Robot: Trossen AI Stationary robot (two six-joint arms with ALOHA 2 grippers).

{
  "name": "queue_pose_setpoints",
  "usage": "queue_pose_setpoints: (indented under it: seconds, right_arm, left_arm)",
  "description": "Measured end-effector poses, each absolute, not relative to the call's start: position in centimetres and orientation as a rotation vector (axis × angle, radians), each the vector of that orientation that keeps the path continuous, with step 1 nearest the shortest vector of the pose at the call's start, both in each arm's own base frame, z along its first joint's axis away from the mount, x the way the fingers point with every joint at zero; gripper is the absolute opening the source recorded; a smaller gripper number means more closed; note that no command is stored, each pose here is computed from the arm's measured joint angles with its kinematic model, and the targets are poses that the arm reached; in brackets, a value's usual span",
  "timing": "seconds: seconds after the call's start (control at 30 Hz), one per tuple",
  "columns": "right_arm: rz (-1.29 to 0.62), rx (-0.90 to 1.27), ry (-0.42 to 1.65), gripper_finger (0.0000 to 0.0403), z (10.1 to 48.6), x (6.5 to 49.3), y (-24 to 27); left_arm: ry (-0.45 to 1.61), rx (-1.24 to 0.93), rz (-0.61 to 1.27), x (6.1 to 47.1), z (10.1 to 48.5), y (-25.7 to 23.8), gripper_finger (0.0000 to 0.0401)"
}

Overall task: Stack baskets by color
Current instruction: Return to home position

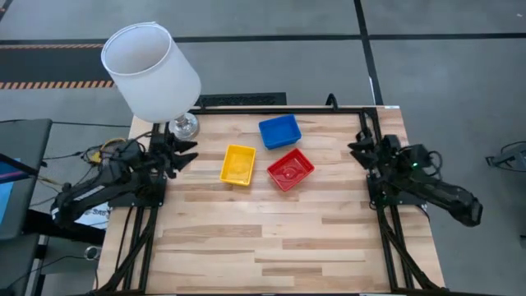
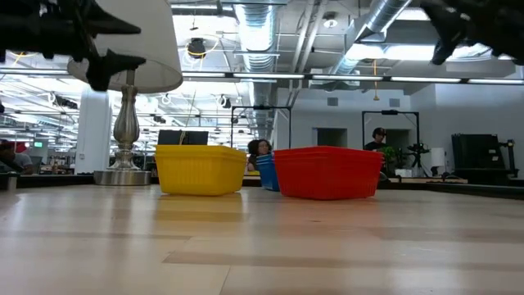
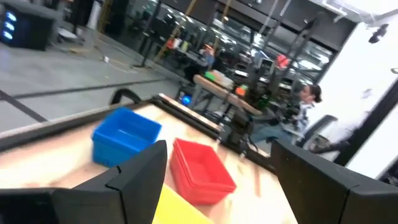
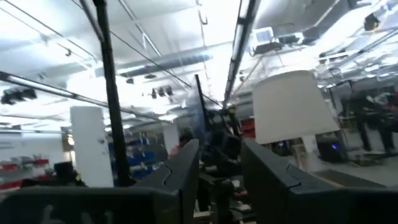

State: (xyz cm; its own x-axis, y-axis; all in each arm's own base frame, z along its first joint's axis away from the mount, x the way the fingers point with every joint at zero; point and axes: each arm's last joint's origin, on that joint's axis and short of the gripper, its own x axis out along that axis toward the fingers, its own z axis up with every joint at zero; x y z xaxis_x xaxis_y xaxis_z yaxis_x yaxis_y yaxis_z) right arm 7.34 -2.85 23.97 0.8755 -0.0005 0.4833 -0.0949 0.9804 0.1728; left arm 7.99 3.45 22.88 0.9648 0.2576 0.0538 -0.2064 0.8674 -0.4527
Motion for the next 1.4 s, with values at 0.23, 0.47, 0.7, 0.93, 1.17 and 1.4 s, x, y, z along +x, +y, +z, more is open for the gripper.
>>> queue_pose_setpoints:
  seconds: [0.23,0.47,0.7,0.93,1.17,1.4]
  right_arm:
    - [0.059,0.215,-0.5,0.0138,21.7,9.1,-2.4]
    - [0.038,0.127,-0.424,0.0141,21.0,10.5,-1.2]
    - [-0.016,0.079,-0.538,0.0137,22.1,9.7,-1.2]
    - [0.045,0.053,-0.542,0.0143,24.0,7.7,-1.2]
    - [0.088,0.021,-0.411,0.0142,24.1,7.5,-1.2]
    - [0.108,0.014,-0.424,0.0147,21.0,8.5,-1.3]
  left_arm:
    - [-0.119,-0.479,0.185,8.4,19.6,3.4,0.0276]
    - [-0.084,-0.459,0.205,8.8,18.2,3.2,0.0276]
    - [-0.061,-0.419,0.249,8.8,17.9,3.3,0.0276]
    - [-0.016,-0.424,0.286,8.7,17.4,3.4,0.0276]
    - [-0.022,-0.385,0.346,8.7,17.4,3.5,0.0276]
    - [-0.097,-0.368,0.266,9.0,17.1,3.5,0.0276]
